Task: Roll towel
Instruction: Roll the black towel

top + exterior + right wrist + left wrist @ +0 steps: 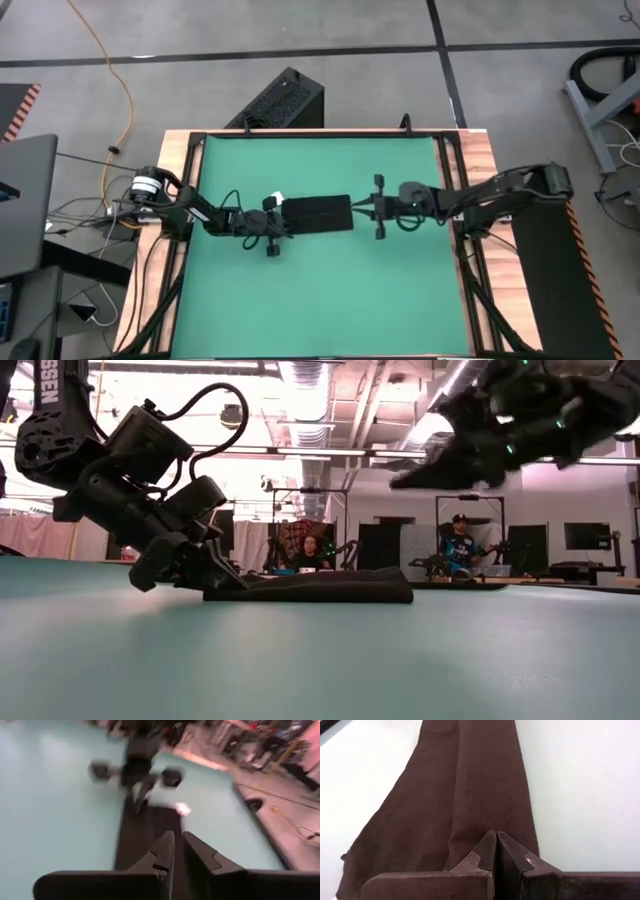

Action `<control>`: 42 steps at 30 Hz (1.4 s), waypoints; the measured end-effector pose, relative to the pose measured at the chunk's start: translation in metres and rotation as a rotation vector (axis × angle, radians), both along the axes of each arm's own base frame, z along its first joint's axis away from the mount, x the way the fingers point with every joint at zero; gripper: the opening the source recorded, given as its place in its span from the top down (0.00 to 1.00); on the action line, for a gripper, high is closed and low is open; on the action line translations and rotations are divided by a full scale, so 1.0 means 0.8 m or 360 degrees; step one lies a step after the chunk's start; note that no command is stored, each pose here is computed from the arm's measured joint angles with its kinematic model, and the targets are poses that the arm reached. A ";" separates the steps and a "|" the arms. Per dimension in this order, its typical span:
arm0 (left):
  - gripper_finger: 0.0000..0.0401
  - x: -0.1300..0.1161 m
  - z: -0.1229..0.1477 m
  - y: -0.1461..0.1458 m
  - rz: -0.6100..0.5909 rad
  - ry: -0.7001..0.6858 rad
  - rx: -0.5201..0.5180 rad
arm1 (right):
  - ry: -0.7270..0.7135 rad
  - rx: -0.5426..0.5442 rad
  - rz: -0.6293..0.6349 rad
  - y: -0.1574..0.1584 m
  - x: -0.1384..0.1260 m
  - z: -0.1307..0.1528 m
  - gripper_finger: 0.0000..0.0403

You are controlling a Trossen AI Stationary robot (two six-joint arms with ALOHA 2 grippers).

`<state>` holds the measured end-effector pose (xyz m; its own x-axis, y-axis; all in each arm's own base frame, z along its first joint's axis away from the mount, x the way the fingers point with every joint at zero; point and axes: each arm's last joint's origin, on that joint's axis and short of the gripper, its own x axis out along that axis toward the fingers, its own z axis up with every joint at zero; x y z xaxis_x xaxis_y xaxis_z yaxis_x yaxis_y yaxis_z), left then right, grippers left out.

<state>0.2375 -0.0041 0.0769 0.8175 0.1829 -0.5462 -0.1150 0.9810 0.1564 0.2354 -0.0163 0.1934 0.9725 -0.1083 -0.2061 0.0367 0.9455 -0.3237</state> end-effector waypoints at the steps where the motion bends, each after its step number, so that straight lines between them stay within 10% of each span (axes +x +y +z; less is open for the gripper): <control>1: 1.00 0.000 0.000 0.001 -0.0002 0.0002 -0.0006 | 0.0040 -0.0031 0.0009 0.000 0.000 -0.009 0.84; 15: 1.00 0.000 0.000 0.014 -0.0018 0.0011 -0.0041 | 0.0424 -0.0213 0.0170 -0.001 0.058 -0.071 0.37; 34: 1.00 -0.005 -0.005 0.041 0.0030 0.0106 -0.0022 | 0.0827 0.0093 0.0031 -0.027 0.067 -0.166 0.37; 42: 1.00 -0.006 -0.006 0.046 -0.0028 0.0105 -0.0060 | 0.0679 0.0198 0.0092 -0.032 0.065 -0.146 0.37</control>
